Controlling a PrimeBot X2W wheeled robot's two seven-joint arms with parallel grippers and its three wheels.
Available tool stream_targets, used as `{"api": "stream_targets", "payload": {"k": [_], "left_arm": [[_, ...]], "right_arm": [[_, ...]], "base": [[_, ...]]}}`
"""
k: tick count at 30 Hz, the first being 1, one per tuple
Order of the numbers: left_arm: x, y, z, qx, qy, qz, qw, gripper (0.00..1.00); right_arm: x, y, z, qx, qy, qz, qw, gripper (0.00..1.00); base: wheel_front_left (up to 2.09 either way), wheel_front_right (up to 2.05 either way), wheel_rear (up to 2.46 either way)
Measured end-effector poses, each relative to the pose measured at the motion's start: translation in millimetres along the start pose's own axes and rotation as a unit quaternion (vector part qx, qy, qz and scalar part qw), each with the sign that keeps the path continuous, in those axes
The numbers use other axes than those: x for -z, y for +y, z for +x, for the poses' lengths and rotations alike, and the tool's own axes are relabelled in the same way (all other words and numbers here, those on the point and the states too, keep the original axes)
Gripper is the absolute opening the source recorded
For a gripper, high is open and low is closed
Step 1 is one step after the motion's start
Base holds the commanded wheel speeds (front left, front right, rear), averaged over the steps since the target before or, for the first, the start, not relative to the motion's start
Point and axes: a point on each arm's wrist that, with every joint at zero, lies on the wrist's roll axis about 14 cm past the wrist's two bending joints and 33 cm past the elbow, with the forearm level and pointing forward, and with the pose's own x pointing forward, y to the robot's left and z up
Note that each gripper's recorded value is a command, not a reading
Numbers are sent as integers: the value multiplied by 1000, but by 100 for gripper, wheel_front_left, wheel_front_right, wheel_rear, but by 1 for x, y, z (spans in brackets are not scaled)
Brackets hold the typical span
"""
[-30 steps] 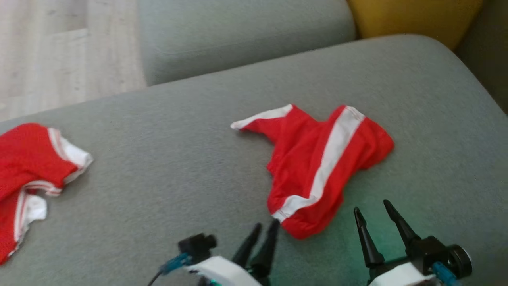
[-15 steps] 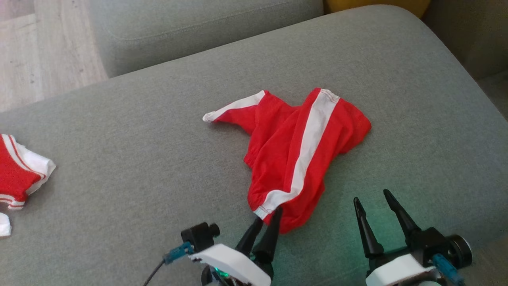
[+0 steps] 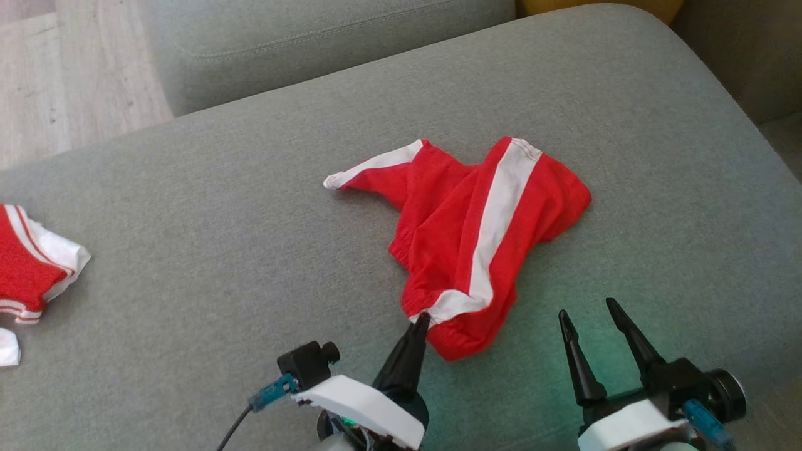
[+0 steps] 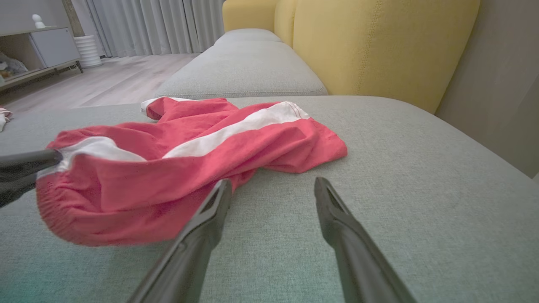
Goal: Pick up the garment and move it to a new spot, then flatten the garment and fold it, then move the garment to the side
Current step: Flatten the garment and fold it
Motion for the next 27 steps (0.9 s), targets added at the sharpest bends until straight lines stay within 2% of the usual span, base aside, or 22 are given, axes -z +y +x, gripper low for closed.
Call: {"api": "stream_targets", "payload": {"k": [8,13,16,21,27], "left_arm": [[-11,-9,-7,16,-16,14,1000,0],[-26,-8,-19,19,-36,61,997,0],[-41,5,-37,2,-53,104,993,0],[-76,41,-85,-62,-93,180,977,0],[-117,74,-140,-140,-121,277,943,0]], "right_arm": [[-2,7,6,-14,-2,0,1000,100],[-5,15,11,-30,-7,-1,1000,100],[-6,21,14,-41,-11,5,999,100],[-4,38,16,-67,-8,19,998,100],[2,65,20,-103,6,75,992,100]], "base": [[0,0,0],[0,0,0],[0,0,0],[0,0,0],[0,0,0]]}}
